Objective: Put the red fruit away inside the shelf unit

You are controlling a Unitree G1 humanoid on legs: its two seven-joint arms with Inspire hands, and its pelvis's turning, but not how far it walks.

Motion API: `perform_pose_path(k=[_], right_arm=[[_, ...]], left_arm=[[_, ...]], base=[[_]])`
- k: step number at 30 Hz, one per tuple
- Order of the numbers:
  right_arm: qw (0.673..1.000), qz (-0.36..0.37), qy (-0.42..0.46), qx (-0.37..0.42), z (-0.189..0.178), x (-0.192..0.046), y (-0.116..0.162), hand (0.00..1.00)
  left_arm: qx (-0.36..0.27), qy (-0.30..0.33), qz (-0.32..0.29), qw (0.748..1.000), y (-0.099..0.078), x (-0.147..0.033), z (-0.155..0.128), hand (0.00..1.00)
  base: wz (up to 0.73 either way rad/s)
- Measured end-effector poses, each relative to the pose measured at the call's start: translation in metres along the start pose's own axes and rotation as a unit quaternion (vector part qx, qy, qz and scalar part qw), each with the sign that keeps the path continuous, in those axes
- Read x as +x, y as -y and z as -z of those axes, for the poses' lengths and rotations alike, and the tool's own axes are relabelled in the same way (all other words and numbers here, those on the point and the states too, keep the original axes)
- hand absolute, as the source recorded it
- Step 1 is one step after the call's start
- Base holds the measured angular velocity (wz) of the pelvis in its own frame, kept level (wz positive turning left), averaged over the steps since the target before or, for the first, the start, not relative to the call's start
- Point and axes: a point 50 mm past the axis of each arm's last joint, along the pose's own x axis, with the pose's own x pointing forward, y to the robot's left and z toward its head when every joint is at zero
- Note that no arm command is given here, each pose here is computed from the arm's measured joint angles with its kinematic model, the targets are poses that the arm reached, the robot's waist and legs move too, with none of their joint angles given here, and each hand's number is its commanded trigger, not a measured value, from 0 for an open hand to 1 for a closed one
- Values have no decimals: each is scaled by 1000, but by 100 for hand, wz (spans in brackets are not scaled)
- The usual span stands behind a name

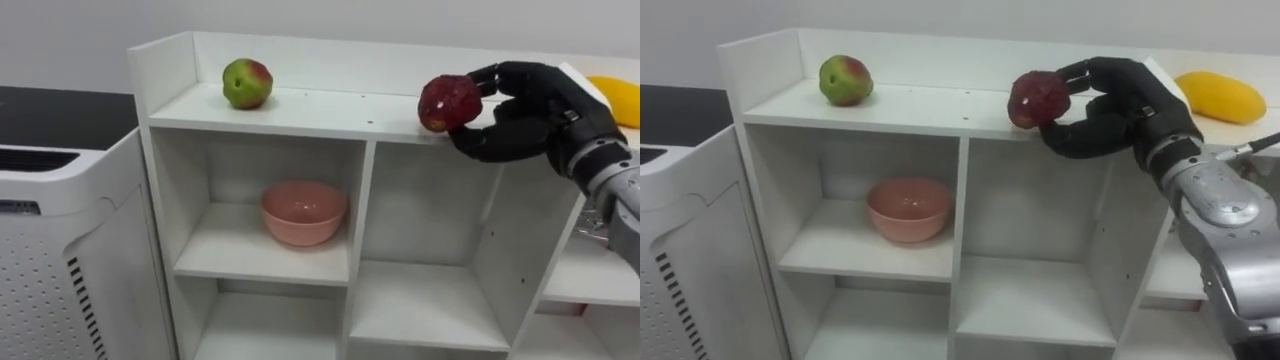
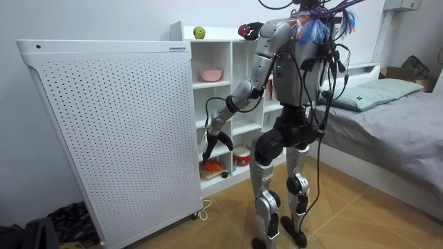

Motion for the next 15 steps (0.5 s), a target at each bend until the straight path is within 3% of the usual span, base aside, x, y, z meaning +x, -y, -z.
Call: perform_pose_path(k=[7,11,15], right_arm=[[997,-36,25,66,-4,-8,-17,100],[988,-72,33,132,7,-34,-35,100],[985,-92,27,146,16,-49,-47,100]], left_arm=[[-5,-3,-2,1000,3,1,3,0],[-14,-18,0,1000,9,3,13,0],[-17,-20,0,1000,15,3,17,0]], base=[[-4],[-7],[0]])
